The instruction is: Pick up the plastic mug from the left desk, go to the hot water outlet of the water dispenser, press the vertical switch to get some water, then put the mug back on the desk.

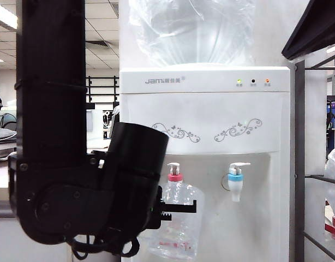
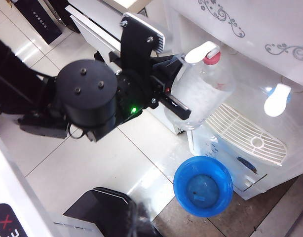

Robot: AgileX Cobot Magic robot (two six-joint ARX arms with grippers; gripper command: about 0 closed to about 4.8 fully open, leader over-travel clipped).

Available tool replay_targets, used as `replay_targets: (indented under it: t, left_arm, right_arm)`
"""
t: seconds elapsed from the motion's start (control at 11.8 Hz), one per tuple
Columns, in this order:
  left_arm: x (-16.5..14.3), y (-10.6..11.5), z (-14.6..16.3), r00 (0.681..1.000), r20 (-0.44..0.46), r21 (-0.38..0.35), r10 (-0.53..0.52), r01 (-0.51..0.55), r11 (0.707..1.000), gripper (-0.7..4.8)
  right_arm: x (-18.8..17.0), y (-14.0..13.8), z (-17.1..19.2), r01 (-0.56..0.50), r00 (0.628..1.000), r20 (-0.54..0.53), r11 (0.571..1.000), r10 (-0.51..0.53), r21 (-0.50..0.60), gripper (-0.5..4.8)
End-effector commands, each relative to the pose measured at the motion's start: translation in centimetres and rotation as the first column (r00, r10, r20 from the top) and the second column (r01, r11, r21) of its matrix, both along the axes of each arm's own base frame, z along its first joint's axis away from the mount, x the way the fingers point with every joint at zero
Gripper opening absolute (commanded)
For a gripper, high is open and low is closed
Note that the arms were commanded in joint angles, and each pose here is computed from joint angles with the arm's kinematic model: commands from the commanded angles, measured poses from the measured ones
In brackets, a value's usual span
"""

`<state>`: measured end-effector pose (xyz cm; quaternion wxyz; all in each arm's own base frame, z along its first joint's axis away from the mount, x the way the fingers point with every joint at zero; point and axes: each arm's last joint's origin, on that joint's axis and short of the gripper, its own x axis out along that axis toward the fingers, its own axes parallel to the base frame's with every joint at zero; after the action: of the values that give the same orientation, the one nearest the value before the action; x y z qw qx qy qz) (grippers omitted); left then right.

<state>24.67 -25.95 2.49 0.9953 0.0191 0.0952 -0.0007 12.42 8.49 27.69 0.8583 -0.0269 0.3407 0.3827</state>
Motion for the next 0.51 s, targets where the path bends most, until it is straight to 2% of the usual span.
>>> replay_targets:
  t: [0.08, 0.51]
  left_arm:
    - [-1.2, -0.9, 0.3, 0.999, 0.022, -0.027, 0.023, -0.023, 0.999, -0.05]
    - [-3.7, -2.1, 0.2, 0.998, 0.027, -0.033, -0.057, 0.058, 0.998, -0.05]
  right_arm:
    - [0.0, 0.0, 0.3, -0.002, 1.000, 0.015, 1.000, 0.002, 0.013, -0.01]
    - [0.0, 0.0, 0.3, -0.002, 1.000, 0.016, 1.000, 0.002, 0.012, -0.01]
